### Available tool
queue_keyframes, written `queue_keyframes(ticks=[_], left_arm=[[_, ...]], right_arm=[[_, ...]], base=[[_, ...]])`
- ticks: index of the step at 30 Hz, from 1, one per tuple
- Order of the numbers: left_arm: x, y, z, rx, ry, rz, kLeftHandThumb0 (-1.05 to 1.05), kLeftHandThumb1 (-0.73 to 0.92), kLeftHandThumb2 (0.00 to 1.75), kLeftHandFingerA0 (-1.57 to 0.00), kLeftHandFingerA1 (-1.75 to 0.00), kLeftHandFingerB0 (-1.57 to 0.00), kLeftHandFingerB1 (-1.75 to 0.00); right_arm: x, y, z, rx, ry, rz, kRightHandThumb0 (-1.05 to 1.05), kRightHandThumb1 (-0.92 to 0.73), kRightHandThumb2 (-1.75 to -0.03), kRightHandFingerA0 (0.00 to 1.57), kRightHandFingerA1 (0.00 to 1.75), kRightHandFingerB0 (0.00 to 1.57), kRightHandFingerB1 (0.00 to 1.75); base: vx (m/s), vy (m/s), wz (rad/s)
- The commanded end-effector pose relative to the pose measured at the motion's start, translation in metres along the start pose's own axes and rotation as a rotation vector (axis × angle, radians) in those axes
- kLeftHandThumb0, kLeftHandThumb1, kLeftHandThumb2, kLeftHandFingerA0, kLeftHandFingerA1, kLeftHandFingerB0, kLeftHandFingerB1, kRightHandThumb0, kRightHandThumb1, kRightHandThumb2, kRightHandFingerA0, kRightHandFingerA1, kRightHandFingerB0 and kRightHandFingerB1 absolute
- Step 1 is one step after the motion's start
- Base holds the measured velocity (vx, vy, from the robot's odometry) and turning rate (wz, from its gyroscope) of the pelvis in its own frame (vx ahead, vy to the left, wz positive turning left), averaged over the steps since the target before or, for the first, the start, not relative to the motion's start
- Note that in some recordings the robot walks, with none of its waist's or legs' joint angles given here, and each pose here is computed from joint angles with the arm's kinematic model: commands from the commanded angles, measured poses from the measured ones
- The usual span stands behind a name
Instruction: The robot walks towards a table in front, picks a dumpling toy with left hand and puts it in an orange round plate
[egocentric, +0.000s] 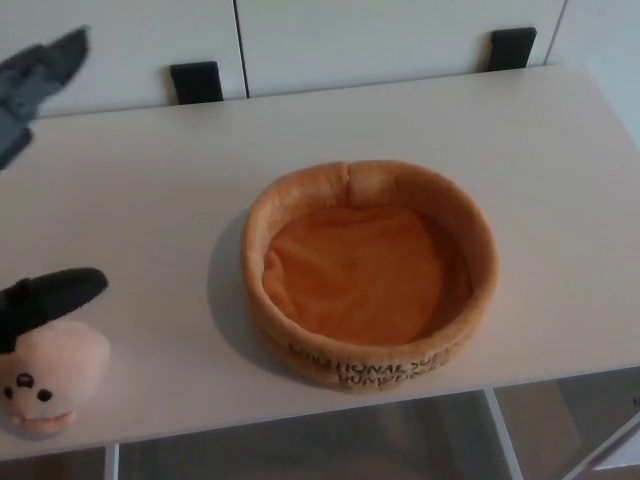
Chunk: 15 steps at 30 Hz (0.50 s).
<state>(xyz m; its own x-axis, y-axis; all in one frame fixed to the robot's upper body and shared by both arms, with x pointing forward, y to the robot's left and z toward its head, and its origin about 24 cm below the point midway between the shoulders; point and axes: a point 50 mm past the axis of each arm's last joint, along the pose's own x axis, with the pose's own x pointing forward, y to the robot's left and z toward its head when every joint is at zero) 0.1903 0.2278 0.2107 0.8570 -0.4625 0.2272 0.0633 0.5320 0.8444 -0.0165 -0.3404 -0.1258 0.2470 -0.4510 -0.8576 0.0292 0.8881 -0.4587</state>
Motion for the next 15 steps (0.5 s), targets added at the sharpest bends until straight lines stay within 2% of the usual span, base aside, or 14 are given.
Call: queue_keyframes(ticks=[1, 2, 3, 4, 7, 8, 10, 13, 14, 15], left_arm=[[0.010, -0.010, -0.021, 0.151, 0.193, -0.152, -0.38, 0.33, 0.70, 0.00, -0.31, 0.00, -0.08], [0.010, -0.010, -0.021, 0.152, 0.194, -0.153, -0.38, 0.33, 0.70, 0.00, -0.31, 0.00, -0.08], [0.011, -0.013, -0.030, 0.172, 0.241, -0.244, -0.55, 0.31, 0.68, 0.00, -0.29, 0.00, 0.00], [0.011, -0.015, -0.035, 0.184, 0.275, -0.300, -0.55, 0.34, 0.70, 0.00, -0.29, 0.00, 0.00], [0.011, -0.016, -0.036, 0.190, 0.296, -0.328, -0.55, 0.34, 0.70, 0.00, -0.29, 0.00, 0.00], [0.008, -0.016, -0.038, 0.199, 0.330, -0.390, -0.56, 0.30, 0.55, 0.00, -0.12, 0.00, -0.01], [0.003, -0.015, -0.039, 0.216, 0.389, -0.495, -0.64, 0.28, 0.56, 0.00, -0.13, 0.00, -0.01], [0.003, -0.013, -0.039, 0.224, 0.404, -0.517, -0.64, 0.28, 0.56, 0.00, -0.13, 0.00, -0.01], [0.001, -0.009, -0.039, 0.240, 0.432, -0.540, -0.82, 0.29, 0.64, 0.00, -0.04, 0.00, 0.00], [-0.001, -0.006, -0.039, 0.251, 0.453, -0.557, -0.82, 0.29, 0.64, 0.00, -0.04, 0.00, 0.00]], right_arm=[[0.000, -0.012, 0.003, 0.011, -0.009, -0.031, -0.21, -0.60, -0.57, 0.90, 0.72, 0.49, 0.45], [0.000, -0.012, 0.003, 0.011, -0.009, -0.031, -0.21, -0.60, -0.57, 0.90, 0.72, 0.49, 0.45], [0.000, -0.012, 0.004, -0.005, -0.016, -0.029, -0.24, -0.61, -0.58, 0.90, 0.70, 0.50, 0.45], [0.000, -0.012, 0.004, -0.014, -0.016, -0.028, -0.25, -0.61, -0.58, 0.95, 0.72, 0.49, 0.44], [0.000, -0.012, 0.004, -0.019, -0.012, -0.027, -0.25, -0.61, -0.58, 0.95, 0.72, 0.49, 0.44], [0.000, -0.012, 0.004, -0.005, -0.014, -0.029, -0.23, -0.60, -0.58, 0.90, 0.71, 0.49, 0.45], [0.001, -0.013, 0.006, 0.017, -0.021, -0.034, -0.23, -0.60, -0.57, 0.90, 0.71, 0.49, 0.46], [0.001, -0.014, 0.007, 0.018, -0.027, -0.035, -0.23, -0.60, -0.57, 0.90, 0.71, 0.49, 0.46], [0.001, -0.014, 0.007, 0.009, -0.025, -0.036, -0.23, -0.60, -0.58, 0.92, 0.71, 0.50, 0.46], [0.001, -0.014, 0.006, 0.003, -0.024, -0.036, -0.23, -0.60, -0.58, 0.92, 0.71, 0.50, 0.46]], base=[[0.00, 0.000, 0.00], [0.00, 0.000, 0.00], [0.00, 0.000, 0.00], [0.00, 0.000, 0.00], [0.00, 0.000, 0.00], [0.00, 0.000, 0.00], [0.00, 0.000, 0.00], [0.00, 0.000, 0.00], [0.00, 0.000, 0.00], [0.00, 0.000, 0.00]])
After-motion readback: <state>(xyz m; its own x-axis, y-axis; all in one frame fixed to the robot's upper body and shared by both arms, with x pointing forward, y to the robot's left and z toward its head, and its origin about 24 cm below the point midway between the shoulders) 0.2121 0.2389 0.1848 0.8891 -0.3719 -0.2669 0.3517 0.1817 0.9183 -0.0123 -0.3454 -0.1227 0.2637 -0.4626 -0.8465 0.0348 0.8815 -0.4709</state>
